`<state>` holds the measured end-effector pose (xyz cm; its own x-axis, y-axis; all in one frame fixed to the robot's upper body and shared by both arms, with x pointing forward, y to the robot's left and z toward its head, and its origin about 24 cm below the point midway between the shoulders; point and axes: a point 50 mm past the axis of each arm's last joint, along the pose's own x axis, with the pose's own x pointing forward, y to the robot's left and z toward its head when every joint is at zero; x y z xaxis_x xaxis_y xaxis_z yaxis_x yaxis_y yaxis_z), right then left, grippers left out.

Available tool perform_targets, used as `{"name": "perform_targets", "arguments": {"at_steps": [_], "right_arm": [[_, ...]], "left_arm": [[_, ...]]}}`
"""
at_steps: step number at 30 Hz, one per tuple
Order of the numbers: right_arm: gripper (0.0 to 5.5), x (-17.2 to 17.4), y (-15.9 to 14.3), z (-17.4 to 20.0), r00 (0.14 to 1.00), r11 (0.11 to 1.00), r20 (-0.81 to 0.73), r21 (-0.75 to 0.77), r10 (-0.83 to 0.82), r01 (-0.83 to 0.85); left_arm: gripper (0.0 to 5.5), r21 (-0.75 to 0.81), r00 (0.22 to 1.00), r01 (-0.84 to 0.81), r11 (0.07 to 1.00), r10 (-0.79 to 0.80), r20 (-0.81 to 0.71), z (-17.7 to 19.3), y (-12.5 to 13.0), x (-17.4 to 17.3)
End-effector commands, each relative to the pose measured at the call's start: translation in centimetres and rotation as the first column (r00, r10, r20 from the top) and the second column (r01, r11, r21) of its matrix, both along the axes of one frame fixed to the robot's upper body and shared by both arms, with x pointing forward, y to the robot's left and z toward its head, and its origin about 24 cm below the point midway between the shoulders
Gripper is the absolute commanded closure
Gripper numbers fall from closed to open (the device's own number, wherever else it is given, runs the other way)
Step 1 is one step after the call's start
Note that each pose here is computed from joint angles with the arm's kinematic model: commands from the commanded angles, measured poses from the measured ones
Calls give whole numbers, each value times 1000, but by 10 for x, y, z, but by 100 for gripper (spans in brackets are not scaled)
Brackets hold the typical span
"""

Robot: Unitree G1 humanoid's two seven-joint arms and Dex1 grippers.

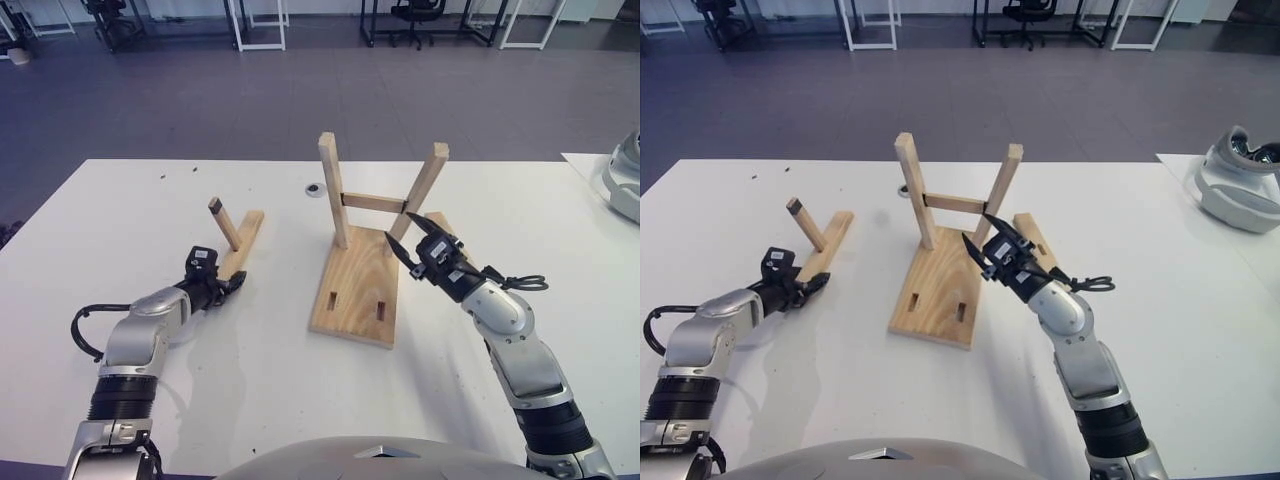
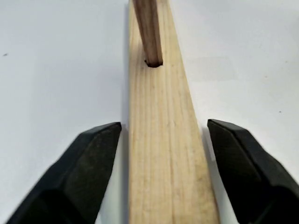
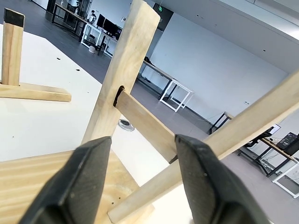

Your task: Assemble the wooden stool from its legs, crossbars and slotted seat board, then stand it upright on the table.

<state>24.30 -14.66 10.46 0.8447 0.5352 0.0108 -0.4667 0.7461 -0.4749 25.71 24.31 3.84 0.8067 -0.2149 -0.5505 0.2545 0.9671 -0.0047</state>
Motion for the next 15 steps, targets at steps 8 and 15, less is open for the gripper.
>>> {"name": "perform_targets", "arguments": {"at_steps": [8, 15], "right_arm": [[297, 4, -8, 20, 999, 973, -34, 229, -3, 11], [297, 38, -13, 139, 955, 562, 58, 798, 289, -218]], "left_arm": [[348, -43, 966, 78, 996, -64, 252, 36, 11, 18], [348, -23, 559, 457, 889, -267, 785, 178, -32, 27]]}}
